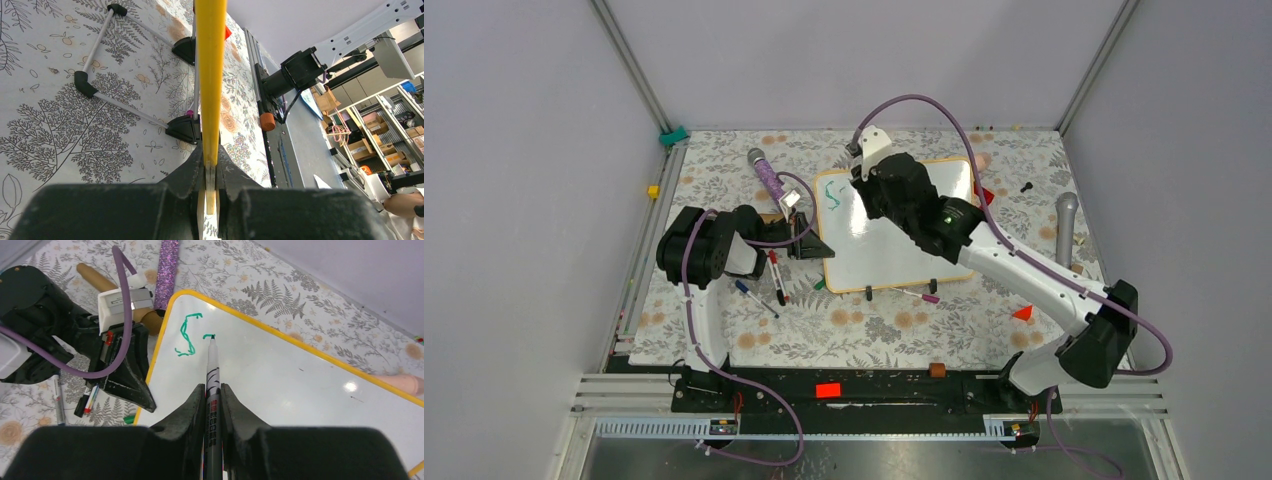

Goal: Write a sentence on the whiteboard

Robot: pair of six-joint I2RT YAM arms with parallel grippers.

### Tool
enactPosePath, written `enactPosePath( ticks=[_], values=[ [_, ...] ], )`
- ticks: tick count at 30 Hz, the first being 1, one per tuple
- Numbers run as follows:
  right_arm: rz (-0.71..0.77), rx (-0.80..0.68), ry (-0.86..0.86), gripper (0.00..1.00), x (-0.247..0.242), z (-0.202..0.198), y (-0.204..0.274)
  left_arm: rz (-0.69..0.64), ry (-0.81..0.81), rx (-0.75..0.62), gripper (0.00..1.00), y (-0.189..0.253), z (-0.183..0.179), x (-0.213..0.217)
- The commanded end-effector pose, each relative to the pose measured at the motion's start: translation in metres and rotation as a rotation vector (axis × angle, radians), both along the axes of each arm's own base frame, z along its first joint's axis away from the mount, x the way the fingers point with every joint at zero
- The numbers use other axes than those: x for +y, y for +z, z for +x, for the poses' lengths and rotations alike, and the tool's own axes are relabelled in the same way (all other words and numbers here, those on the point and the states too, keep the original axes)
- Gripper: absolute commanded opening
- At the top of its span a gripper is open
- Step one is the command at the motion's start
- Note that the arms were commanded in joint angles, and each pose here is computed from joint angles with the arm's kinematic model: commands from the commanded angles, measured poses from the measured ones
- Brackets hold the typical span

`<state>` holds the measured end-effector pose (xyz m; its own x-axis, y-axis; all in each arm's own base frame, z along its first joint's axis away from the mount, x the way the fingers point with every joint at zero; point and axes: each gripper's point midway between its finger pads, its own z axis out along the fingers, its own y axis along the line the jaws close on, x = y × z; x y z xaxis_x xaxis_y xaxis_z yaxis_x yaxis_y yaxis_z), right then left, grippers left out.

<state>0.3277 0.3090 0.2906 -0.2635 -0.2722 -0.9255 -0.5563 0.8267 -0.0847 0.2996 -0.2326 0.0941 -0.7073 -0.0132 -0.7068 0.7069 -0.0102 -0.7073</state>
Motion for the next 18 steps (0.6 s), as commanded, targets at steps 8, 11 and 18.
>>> enactPosePath(
  ticks=[8, 11, 18],
  values=[
    [-0.08, -0.026, -0.027, 0.0, 0.01, 0.02, 0.008, 0.004, -0.019, 0.016, 0.0, -0.005, -0.001, 0.005],
    [-0.095, 0.0, -0.021, 0.0, 0.016, 0.023, -0.005, 0.004, -0.023, 0.018, 0.0, -0.005, -0.002, 0.005],
    [-0.122, 0.031, -0.026, 0.0, 0.028, 0.032, -0.021, 0.004, -0.023, 0.022, 0.0, -0.005, -0.002, 0.005]
  ],
)
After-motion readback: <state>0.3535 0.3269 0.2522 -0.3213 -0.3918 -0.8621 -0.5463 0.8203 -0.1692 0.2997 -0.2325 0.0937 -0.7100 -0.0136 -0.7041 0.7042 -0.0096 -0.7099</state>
